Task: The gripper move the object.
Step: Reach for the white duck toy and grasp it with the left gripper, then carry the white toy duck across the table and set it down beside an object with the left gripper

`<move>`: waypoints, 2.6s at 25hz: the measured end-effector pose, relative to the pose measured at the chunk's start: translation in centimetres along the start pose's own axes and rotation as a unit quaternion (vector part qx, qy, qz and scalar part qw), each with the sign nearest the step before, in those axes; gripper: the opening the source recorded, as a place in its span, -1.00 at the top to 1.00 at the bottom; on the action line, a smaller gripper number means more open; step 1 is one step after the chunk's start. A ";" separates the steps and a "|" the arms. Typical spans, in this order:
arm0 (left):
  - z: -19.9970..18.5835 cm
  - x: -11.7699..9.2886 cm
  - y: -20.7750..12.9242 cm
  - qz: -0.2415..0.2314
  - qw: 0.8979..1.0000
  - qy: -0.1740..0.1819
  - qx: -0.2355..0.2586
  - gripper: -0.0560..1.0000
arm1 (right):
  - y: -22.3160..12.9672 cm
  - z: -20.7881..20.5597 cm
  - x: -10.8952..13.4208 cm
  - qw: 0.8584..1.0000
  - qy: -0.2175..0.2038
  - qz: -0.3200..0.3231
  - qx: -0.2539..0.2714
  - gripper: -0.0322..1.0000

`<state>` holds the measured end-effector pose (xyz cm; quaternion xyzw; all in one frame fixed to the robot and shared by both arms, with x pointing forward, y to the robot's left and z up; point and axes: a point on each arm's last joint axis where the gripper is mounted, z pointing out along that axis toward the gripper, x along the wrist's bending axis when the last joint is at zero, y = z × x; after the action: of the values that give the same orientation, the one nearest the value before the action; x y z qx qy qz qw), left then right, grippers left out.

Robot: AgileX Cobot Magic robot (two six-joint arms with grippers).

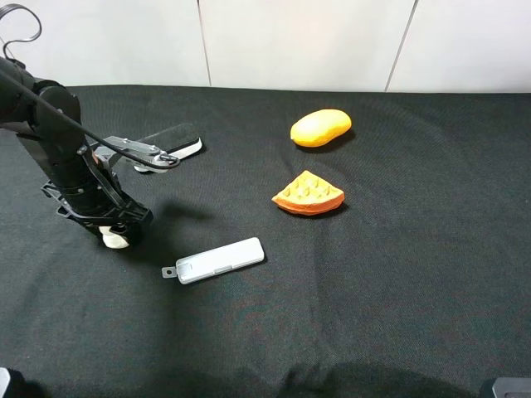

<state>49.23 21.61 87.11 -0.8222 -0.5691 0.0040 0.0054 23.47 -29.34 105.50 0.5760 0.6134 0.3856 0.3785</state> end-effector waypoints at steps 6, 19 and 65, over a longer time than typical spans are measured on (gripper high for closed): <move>0.0 -0.4 -0.1 0.008 1.000 0.000 0.006 -0.16 | 0.0 0.0 0.0 1.000 0.000 0.000 0.000 -0.41; -0.1 -0.5 -0.2 0.009 1.000 0.000 0.015 -0.13 | 0.0 0.0 0.0 1.000 0.000 0.000 0.000 -0.41; -17.9 -20.0 8.3 0.259 0.961 -0.009 -0.101 -0.09 | 0.0 0.0 0.0 1.000 0.000 0.000 0.000 -0.41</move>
<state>50.15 -0.12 104.87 -0.9376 -0.3345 -0.0450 -0.0843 23.47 -29.34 105.50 0.5760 0.6134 0.3859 0.3783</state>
